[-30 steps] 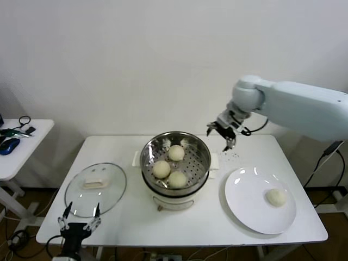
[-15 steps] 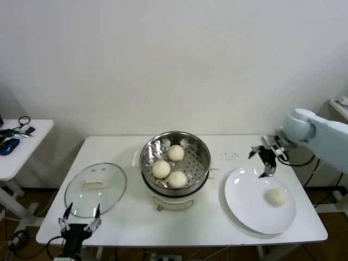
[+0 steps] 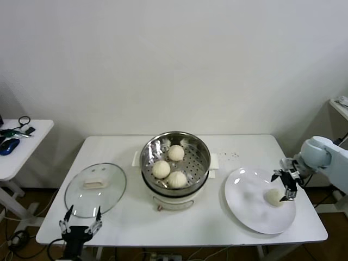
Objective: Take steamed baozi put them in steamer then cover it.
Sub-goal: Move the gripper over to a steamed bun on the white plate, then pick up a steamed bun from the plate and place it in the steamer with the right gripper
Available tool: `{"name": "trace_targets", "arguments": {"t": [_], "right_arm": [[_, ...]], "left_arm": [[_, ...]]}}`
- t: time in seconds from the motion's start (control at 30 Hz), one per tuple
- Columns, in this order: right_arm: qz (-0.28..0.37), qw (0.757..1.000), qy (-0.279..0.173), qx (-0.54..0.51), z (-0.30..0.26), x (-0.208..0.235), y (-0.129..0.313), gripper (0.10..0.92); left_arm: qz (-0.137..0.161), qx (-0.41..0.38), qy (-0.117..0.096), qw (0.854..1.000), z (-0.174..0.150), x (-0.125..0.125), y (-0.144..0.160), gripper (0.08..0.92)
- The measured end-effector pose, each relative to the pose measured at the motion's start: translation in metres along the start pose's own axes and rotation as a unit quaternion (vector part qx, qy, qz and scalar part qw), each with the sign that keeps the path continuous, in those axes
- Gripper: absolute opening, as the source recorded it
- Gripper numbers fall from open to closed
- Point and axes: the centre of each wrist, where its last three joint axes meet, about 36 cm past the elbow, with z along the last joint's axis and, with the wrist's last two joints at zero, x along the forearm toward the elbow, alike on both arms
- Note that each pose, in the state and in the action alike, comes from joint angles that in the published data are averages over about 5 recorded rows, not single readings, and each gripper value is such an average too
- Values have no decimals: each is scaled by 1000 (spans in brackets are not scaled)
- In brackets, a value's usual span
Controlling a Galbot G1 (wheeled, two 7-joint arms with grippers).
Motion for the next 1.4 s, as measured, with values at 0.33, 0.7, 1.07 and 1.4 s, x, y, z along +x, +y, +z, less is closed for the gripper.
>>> {"name": "trace_targets", "arguments": {"t": [0.33,0.7,1.07,1.4], "right_arm": [[-6,1000,17,-3,4,-22,-1,823],[-12,1000,25,2,-1,-39,-8,793],[-13,1000,27,1,-2,-43,-12,694],[3,1000,7,-7,-11,-22,-23,679]], "left_arm": [[-2,0,3,1000,3,1,0,823],[-4,1,4,1000,5,-3,0,823],[-5,2,4,1000,5,-4,0,823],[-3,1,3,1000,4,-4,-1,823]]}}
